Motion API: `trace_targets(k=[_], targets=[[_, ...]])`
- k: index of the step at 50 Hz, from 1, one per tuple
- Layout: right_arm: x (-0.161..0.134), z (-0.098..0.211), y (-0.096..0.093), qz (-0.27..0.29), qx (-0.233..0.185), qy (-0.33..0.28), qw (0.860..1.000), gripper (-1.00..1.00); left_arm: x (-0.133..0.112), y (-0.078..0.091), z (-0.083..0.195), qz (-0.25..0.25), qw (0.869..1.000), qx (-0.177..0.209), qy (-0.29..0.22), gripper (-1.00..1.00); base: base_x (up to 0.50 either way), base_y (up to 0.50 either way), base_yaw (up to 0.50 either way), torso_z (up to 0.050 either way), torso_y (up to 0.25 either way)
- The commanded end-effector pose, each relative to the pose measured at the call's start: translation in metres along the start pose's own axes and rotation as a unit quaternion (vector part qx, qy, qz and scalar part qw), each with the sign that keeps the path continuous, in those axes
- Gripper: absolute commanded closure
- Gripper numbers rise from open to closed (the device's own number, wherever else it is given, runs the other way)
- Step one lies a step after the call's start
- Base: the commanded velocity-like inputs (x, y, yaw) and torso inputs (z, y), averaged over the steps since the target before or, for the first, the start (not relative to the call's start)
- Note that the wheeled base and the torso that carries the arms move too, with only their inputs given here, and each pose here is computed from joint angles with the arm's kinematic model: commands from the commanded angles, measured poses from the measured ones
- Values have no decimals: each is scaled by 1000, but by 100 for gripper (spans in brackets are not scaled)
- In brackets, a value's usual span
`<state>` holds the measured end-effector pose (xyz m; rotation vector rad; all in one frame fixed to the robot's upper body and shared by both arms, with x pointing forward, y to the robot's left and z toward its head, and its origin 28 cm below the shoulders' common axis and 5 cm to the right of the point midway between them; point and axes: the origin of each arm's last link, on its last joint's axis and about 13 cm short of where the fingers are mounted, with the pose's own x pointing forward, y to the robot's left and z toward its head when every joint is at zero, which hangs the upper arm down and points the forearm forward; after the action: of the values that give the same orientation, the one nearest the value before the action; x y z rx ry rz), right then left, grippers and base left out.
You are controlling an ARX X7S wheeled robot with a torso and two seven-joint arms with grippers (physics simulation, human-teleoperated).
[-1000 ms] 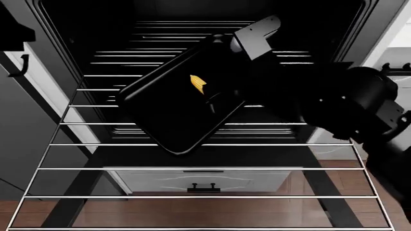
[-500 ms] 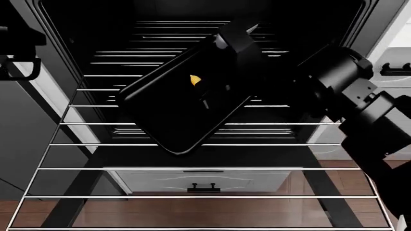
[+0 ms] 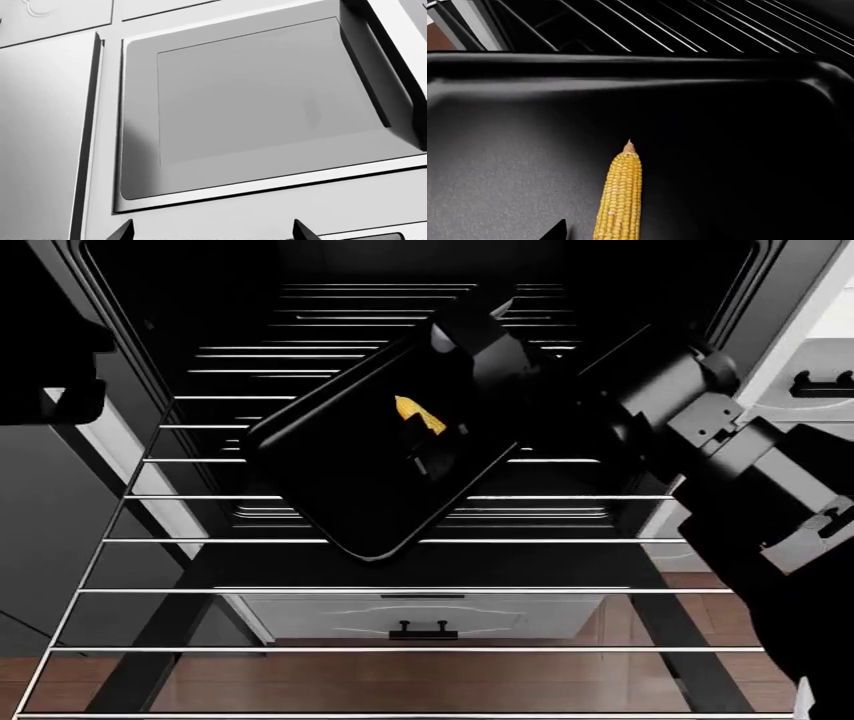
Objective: Pick the corn from the top rack in the oven and place it on the plate on the counter.
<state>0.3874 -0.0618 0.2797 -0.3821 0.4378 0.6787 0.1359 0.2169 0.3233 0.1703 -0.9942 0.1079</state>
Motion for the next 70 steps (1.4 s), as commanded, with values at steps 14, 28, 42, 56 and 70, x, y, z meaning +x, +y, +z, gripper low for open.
trace_targets(k=[14, 28, 42, 56, 70], targets=[[11, -5, 3, 4, 7, 3, 1000, -100, -2, -3, -1, -5, 1000, -4, 4, -100, 0, 0, 0, 0, 0], [13, -9, 5, 5, 4, 11, 1000, -100, -4, -3, -3, -3, 1000, -9, 6, -100, 0, 0, 0, 0, 0], [14, -9, 5, 2, 8, 8, 1000, 100, -5, -2, -5, -1, 1000, -12, 8, -100, 0, 0, 0, 0, -2], [14, -9, 6, 3, 9, 7, 1000, 100, -5, -2, -4, -1, 1000, -14, 8, -100, 0, 0, 0, 0, -1], [2, -2, 7, 2, 6, -5, 1000, 100, -4, -3, -2, -2, 1000, -15, 5, -100, 0, 0, 0, -1, -1]])
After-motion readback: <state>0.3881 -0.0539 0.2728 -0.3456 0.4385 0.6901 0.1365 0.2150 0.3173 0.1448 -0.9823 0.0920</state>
